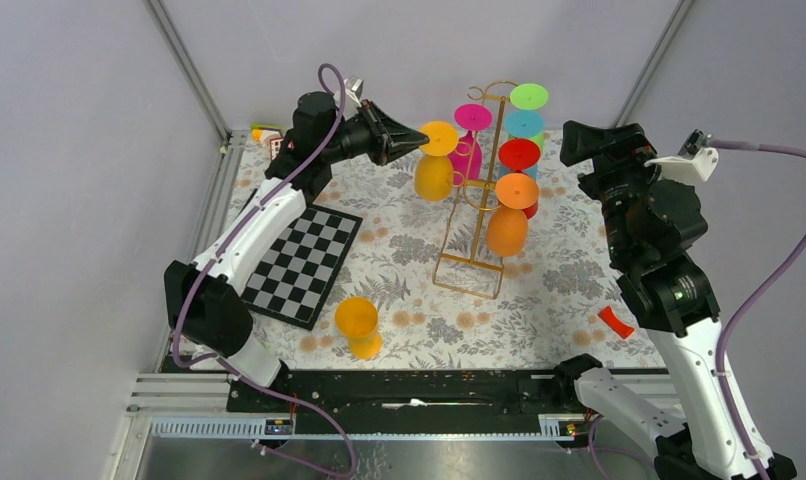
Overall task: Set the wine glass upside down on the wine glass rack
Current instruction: Turn the wine glass upside down at the wine rack.
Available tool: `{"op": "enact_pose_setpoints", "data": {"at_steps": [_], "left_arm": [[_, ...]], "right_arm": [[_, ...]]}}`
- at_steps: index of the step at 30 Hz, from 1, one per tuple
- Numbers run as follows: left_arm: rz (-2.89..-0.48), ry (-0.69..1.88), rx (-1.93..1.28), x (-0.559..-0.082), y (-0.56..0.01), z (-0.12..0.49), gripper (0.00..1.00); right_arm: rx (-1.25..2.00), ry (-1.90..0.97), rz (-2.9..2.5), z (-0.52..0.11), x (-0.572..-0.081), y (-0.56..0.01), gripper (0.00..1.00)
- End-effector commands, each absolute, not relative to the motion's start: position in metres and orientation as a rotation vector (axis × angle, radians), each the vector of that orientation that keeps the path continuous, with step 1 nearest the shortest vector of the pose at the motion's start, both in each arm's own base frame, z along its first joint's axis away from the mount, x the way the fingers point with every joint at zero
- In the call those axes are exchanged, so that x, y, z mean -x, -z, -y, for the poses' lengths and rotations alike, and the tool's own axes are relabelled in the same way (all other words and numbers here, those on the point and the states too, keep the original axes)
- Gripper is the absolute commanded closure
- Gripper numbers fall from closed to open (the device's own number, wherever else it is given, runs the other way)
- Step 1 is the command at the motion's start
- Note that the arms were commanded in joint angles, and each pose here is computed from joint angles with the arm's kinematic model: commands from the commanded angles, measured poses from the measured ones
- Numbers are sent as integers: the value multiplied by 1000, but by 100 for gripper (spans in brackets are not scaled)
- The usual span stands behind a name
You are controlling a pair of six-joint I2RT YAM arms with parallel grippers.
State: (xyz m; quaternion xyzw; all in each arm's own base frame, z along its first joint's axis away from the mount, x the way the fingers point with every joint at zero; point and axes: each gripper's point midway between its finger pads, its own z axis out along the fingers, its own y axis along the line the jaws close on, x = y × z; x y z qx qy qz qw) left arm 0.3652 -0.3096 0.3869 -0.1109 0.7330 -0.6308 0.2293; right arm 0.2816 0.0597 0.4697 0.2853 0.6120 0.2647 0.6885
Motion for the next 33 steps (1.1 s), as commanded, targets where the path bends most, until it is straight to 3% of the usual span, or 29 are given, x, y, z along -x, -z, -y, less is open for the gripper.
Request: {"op": "enact_pose_setpoints", "data": {"at_steps": [1,33], "left_arm": [[-1876,1824,204,-361,-434,315,100],[-1923,1910,231,-376,-417,345,100]], "right_arm": [[-699,-577,-1335,-48,-278,-469,1],[-720,-555,-1349,-42,-271,-461,3]]}}
